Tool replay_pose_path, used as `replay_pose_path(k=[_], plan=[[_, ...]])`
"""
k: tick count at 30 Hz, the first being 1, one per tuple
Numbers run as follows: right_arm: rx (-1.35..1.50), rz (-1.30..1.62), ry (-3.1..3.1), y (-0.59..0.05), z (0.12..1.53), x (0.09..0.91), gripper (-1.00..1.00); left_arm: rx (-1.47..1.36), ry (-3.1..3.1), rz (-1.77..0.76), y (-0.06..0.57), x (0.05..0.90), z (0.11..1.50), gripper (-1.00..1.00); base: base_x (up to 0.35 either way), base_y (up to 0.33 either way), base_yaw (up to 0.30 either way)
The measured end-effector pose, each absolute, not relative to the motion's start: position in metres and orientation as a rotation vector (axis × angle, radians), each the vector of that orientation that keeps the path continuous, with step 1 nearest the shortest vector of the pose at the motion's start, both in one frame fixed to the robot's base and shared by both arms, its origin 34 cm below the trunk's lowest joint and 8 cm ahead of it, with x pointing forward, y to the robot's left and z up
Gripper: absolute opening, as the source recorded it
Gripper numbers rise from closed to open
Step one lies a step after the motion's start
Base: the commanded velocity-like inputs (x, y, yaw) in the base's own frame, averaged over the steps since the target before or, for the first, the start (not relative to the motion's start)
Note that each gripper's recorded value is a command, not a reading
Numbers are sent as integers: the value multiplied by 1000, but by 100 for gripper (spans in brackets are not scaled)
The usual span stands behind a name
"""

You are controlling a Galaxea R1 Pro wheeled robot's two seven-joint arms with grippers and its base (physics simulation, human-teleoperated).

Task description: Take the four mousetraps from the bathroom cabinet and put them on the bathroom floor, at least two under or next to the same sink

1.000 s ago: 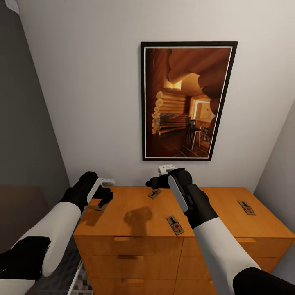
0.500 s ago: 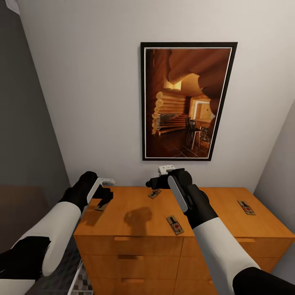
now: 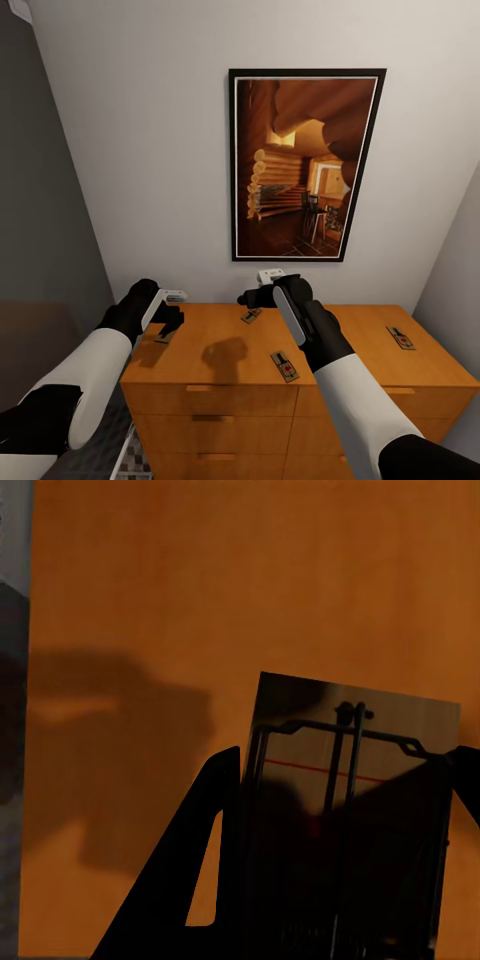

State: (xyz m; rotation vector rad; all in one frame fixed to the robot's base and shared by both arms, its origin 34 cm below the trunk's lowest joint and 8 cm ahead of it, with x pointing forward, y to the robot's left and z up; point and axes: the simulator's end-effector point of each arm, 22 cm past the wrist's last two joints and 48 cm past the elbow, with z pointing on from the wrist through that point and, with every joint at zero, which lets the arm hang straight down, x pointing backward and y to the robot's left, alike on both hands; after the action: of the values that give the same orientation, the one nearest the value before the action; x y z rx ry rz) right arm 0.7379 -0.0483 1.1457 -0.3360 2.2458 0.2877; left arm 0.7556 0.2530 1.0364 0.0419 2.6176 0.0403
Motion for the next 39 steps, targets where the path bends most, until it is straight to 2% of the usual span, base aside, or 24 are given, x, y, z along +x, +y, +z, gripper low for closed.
replay_pose_path(k=[39], plan=[[-331, 291, 2247, -49, 1145, 737, 100, 46, 2618, 45, 253, 756, 1036, -100, 0, 0, 0]])
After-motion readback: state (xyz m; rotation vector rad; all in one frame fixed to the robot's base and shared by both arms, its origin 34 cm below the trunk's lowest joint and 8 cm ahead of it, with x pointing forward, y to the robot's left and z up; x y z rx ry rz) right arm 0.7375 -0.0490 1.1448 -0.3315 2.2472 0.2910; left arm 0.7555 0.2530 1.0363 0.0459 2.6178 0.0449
